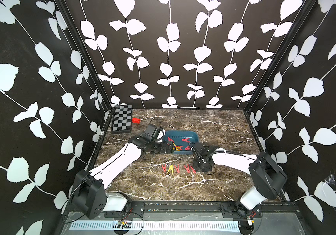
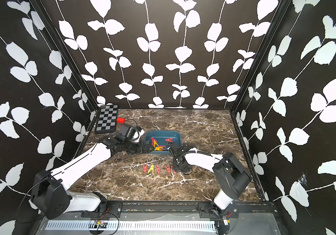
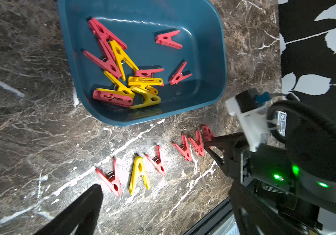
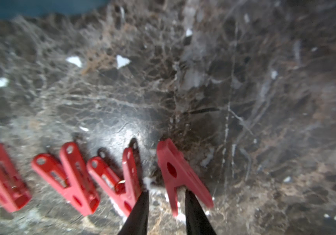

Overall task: Take the clothespins out of the storage box
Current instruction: Place the clothespin at the center of the board, then pick up the clothespin from the storage box.

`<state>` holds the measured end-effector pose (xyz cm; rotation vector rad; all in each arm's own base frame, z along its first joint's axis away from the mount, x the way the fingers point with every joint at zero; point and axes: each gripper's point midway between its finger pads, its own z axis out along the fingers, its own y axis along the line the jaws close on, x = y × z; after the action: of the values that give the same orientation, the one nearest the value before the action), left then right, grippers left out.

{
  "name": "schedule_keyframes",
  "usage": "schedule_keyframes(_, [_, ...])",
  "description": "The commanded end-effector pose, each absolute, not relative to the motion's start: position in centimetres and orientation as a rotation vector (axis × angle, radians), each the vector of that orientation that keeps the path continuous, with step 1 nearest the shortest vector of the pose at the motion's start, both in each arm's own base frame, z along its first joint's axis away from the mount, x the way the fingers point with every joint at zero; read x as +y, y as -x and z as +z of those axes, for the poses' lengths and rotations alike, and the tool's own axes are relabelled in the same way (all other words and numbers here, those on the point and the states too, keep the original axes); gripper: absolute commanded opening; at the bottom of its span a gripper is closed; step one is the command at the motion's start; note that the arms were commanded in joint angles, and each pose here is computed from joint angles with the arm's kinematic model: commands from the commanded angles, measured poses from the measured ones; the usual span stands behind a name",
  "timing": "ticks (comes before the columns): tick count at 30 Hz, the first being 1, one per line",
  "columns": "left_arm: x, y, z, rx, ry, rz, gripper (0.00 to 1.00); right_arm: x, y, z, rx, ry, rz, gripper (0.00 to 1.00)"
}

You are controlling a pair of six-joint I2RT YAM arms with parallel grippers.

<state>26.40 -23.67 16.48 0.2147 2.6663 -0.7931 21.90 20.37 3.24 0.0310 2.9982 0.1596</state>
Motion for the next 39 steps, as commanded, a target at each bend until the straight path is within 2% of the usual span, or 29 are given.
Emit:
schedule_keyframes(1, [-23.4, -27.3, 17.0, 2.661, -0.196, -0.731, 0.99, 20.6, -23.1, 6.6, 2.907, -0.02, 0.184, 0.38])
schedule_keyframes(4, [-23.6, -28.1, 16.7, 2.674, -0.175, -0.703, 0.94, 21.0, -24.0, 8.9, 2.835, 0.004, 0.229, 0.47])
schedule_keyframes(13, [-24.2, -31.9, 15.5, 2.72, -0.08, -0.563, 0.64, 22.3, -27.6, 14.9, 2.636, 0.057, 0.437, 0.79])
schedule_keyframes(16, [-24.6, -33.1, 14.9, 2.747, -0.071, -0.519, 0.58, 22.4, -28.8, 16.3, 2.589, 0.058, 0.489, 0.99])
schedule_keyframes(28, [-25.1, -36.7, 11.1, 2.858, -0.041, -0.309, 0.37, 21.9, -33.0, 19.9, 2.513, 0.065, 0.565, 0.99])
schedule_keyframes(30, [-25.1, -37.0, 10.4, 2.879, -0.041, -0.268, 0.31, 21.8, -33.5, 20.1, 2.511, 0.07, 0.566, 0.99])
schedule_keyframes(39, [-24.1, -38.3, 7.9, 2.929, -0.036, -0.13, 0.25, 21.6, -34.7, 20.1, 2.519, 0.07, 0.584, 0.99])
